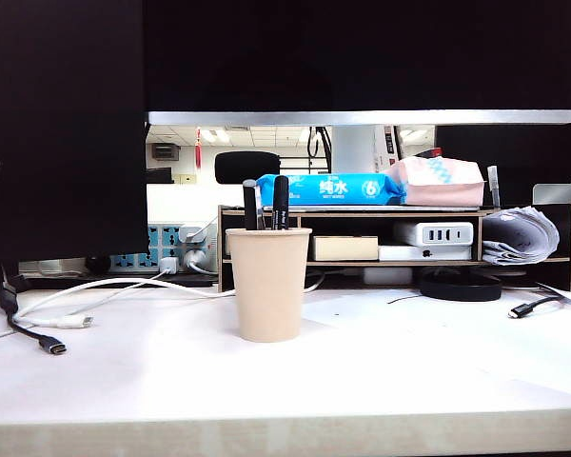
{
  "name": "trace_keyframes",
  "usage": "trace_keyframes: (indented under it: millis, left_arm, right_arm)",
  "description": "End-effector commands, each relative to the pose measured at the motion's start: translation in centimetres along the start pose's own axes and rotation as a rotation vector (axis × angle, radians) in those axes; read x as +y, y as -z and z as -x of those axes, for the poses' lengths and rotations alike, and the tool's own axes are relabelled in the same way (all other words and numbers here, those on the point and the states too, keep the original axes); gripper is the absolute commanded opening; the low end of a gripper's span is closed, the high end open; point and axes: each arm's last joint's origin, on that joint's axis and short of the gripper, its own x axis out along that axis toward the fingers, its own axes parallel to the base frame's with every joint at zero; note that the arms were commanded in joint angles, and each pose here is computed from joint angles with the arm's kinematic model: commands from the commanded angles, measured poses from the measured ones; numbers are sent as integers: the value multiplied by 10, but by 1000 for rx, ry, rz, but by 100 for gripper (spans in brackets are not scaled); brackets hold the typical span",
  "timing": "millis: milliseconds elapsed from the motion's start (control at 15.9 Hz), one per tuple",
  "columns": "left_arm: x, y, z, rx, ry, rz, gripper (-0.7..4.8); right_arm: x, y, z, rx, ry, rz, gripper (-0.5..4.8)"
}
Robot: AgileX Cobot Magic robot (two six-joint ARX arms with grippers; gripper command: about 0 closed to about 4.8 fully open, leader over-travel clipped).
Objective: Pick up the marker from the paper cup and put it on the table.
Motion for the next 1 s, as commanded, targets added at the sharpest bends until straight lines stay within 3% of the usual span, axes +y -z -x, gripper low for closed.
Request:
trace_keyframes:
  millis: [63,251,440,565,691,1005]
  left_arm:
    - [0,-1,0,-14,0,0,-5]
    - [0,-1,0,-14,0,0,-5]
    - [0,-1,0,-14,-2,0,-5]
    - [0,-2,0,-14,-3,0,-5]
    - [0,-1,0,-14,-3,0,-5]
    - [0,-2,0,-14,-3,0,-5]
  right_arm:
    - [16,-30,2,-77,-137,-72,-6]
    - [27,-54,-46,195,-356,-28,-6]
    - [32,-49,-127,480,-531,-16,-5]
    - [42,-36,-172,602,-629,-62,-5]
    - [52,-24,-199,657,-683,-59,7]
    - [84,-4,-245,692,-773,-3,130]
